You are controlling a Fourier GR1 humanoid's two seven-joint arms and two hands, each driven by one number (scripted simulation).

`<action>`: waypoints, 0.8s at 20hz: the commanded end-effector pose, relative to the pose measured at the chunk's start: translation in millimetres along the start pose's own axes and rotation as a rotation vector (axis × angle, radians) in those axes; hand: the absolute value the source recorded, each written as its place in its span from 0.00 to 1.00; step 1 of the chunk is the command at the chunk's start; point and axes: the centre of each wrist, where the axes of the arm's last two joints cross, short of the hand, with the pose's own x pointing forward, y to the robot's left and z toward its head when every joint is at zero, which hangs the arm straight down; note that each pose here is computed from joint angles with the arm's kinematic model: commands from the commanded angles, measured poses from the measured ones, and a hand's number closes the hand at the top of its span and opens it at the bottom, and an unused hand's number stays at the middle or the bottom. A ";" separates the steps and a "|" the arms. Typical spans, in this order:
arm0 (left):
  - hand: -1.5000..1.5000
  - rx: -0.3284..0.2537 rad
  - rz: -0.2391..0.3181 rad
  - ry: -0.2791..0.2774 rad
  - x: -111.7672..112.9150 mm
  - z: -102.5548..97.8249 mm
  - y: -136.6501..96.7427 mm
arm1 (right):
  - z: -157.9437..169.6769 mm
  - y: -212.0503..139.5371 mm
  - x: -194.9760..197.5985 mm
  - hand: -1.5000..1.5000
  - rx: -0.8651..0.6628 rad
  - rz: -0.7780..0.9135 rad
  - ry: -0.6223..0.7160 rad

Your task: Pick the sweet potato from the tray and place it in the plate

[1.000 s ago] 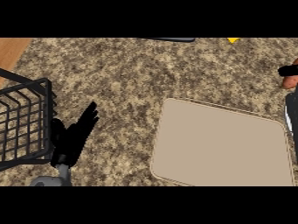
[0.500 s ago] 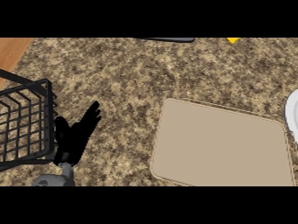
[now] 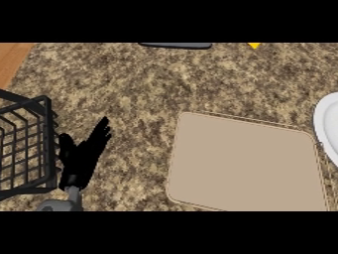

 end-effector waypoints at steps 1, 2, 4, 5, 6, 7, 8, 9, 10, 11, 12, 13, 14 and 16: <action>0.50 0.039 -0.016 0.024 -8.9 -0.7 4.6 | 3.1 12.0 -20.5 1.00 -0.086 -0.092 0.261; 0.50 0.028 0.006 0.009 -2.1 -3.6 7.0 | -0.3 20.6 -32.2 1.00 -0.095 -0.081 0.271; 0.50 0.028 -0.001 0.014 -4.1 1.1 15.6 | -12.7 26.9 -44.4 1.00 -0.116 -0.098 0.281; 0.50 0.039 0.012 0.018 -9.2 6.8 17.0 | 2.2 28.7 -52.7 1.00 -0.114 -0.085 0.279; 0.50 0.044 0.010 0.018 -3.1 3.7 9.6 | -12.5 34.4 -62.2 1.00 -0.131 -0.095 0.275; 0.50 0.023 0.001 0.010 1.1 3.6 14.6 | -5.1 37.8 -68.5 1.00 -0.115 -0.092 0.288; 0.50 0.054 -0.016 0.025 1.1 -0.4 7.7 | -0.8 34.4 -60.7 1.00 -0.127 -0.093 0.274; 0.50 0.037 0.004 0.012 -3.2 6.3 16.2 | -8.3 42.9 -74.3 1.00 -0.119 -0.078 0.284; 0.50 0.043 -0.001 0.008 4.4 1.8 16.4 | -14.7 43.0 -69.3 1.00 -0.130 -0.094 0.295; 0.50 0.030 0.008 0.028 -8.4 6.4 6.0 | -5.7 46.5 -84.0 1.00 -0.130 -0.093 0.293; 0.50 0.030 0.002 0.022 0.1 3.1 12.9 | -10.9 51.9 -87.9 1.00 -0.138 -0.105 0.296; 0.50 0.044 0.007 0.028 -4.4 6.9 17.5 | -16.9 57.3 -98.8 1.00 -0.139 -0.087 0.291; 0.50 0.043 0.013 0.015 -1.0 6.8 11.9 | -18.0 57.5 -101.6 1.00 -0.020 -0.007 0.471; 0.50 0.044 0.029 0.030 -0.7 5.5 10.1 | -16.2 69.2 -106.2 0.00 0.098 0.090 0.502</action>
